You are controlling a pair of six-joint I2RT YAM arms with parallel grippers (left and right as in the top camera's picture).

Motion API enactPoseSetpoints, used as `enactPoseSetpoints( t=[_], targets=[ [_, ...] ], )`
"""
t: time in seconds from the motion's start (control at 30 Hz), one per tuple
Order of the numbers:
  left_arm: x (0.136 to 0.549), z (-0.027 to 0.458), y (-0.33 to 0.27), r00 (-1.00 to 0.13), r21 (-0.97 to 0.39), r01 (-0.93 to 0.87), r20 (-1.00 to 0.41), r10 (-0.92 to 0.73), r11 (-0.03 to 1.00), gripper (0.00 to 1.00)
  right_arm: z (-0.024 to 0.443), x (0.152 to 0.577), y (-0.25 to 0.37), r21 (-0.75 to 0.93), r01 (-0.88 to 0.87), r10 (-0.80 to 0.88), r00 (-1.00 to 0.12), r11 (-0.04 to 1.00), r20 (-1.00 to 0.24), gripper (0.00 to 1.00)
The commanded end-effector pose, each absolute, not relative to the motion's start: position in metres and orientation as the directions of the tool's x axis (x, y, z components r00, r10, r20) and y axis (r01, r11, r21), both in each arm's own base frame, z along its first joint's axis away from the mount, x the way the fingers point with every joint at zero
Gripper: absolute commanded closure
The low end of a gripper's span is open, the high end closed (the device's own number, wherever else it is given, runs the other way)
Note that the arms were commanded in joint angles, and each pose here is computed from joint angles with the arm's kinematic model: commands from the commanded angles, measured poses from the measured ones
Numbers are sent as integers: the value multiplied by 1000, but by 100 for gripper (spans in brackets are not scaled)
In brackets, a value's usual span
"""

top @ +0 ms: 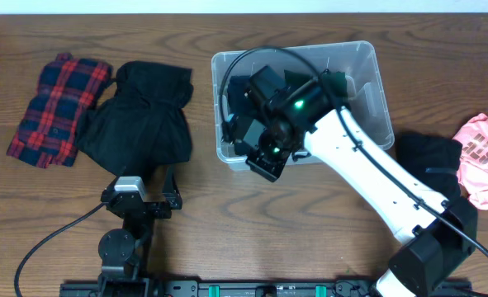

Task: Pack container
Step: 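Move the right gripper out of the bin to the black folded garment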

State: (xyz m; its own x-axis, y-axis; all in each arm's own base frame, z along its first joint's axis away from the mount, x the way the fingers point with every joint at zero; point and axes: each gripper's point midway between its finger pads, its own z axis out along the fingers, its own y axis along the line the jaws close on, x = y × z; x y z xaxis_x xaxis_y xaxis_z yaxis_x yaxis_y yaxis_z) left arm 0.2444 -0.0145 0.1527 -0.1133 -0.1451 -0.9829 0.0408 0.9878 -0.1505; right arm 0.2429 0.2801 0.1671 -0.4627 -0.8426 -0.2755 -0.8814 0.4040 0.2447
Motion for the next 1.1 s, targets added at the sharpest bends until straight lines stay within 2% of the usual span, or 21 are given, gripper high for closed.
enactPoseSetpoints(
  t=[0.0,0.27,0.57,0.77,0.9,1.07],
  targets=[
    [244,137,-13,-157,-149,24,-977,-143,989,2,150,243,277,189,-912,-880,-403,364,-252,99],
    [244,137,-13,-157,-149,24,-977,-143,989,2,124,250,279,143,-927,-889,-372,346,-265,99],
    [244,137,-13,-157,-149,24,-977,-143,989,2,122,259,286,121,-932,-880,-362,341,-306,99],
    [244,137,-13,-157,-149,24,-977,-143,989,2,120,268,279,58,-931,-888,-361,360,-284,97],
    [244,137,-13,-157,-149,23,-977,-143,989,2,121,272,280,43,-931,-886,-358,362,-294,95],
    [244,137,-13,-157,-149,24,-977,-143,989,2,122,275,283,35,-931,-882,-355,362,-310,88]
  ],
)
